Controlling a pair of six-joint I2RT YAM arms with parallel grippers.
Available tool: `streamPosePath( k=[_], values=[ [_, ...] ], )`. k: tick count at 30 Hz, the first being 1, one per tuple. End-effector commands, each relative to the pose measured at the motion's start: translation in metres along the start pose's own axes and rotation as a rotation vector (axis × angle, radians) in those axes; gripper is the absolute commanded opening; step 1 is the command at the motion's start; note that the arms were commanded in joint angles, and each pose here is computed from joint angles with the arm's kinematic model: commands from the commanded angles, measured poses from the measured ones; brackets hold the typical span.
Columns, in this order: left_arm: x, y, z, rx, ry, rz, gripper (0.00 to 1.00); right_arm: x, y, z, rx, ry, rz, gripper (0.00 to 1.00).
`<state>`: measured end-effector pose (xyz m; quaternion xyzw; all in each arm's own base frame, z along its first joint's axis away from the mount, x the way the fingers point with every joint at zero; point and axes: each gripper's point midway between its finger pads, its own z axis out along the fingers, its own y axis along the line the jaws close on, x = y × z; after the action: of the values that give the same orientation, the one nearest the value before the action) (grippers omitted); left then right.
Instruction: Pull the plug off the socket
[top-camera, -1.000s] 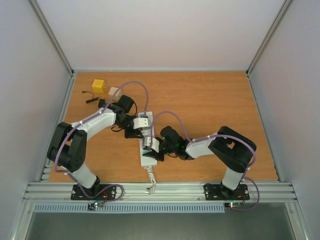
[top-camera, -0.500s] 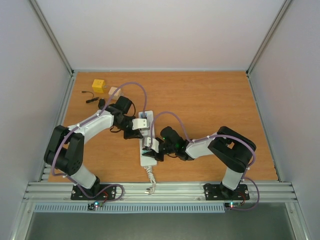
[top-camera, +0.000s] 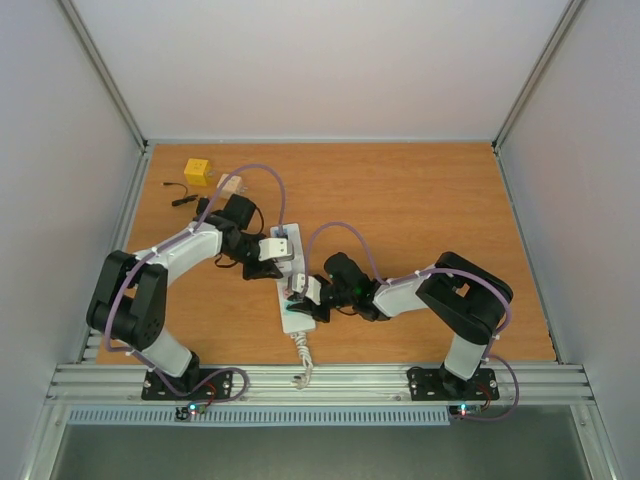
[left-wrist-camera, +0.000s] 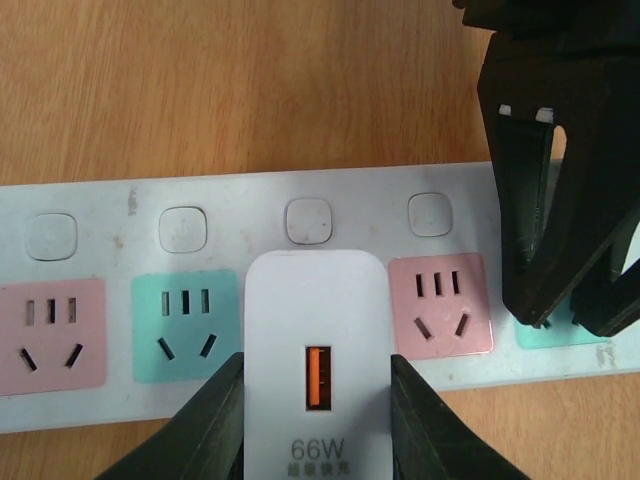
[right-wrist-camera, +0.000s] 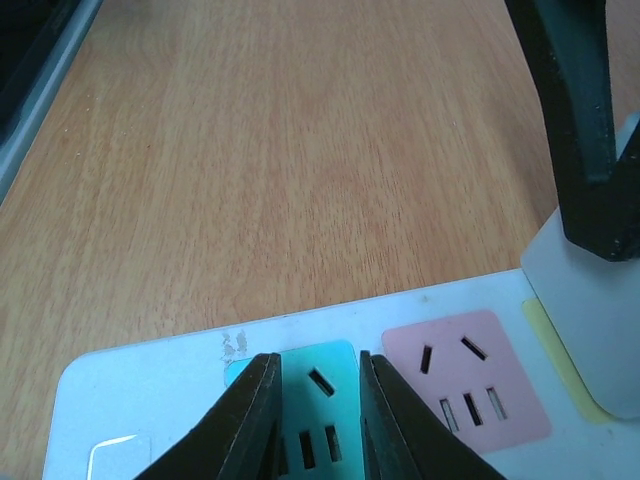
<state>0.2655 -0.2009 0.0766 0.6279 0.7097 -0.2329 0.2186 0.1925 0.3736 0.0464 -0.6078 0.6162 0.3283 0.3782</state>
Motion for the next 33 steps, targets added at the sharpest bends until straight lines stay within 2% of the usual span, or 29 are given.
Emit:
streamPosePath(
  k=[1, 7, 15, 21, 27, 33],
  values=[
    [-0.038, -0.012, -0.022, 0.028, -0.18, 0.059, 0.08, 0.07, 0.011, -0.005, -0.009, 0.214, 0.094, 0.24],
    [-0.05, -0.009, -0.034, 0.005, -0.238, 0.065, 0.05, 0.071, 0.011, -0.004, -0.009, 0.215, 0.097, 0.23],
    [-0.049, -0.007, -0.036, -0.001, -0.218, 0.058, 0.05, 0.072, 0.011, -0.003, -0.007, 0.219, 0.111, 0.23],
    [-0.045, 0.003, -0.046, -0.014, -0.238, -0.011, 0.05, 0.06, 0.009, -0.005, -0.01, 0.193, 0.12, 0.25],
    [-0.042, 0.022, -0.075, -0.062, -0.325, -0.174, 0.06, 0.028, 0.001, -0.008, -0.002, 0.133, 0.119, 0.32],
    [-0.021, 0.042, -0.102, -0.128, -0.396, -0.373, 0.08, -0.009, -0.006, -0.014, 0.0, 0.067, 0.129, 0.47]
  ],
)
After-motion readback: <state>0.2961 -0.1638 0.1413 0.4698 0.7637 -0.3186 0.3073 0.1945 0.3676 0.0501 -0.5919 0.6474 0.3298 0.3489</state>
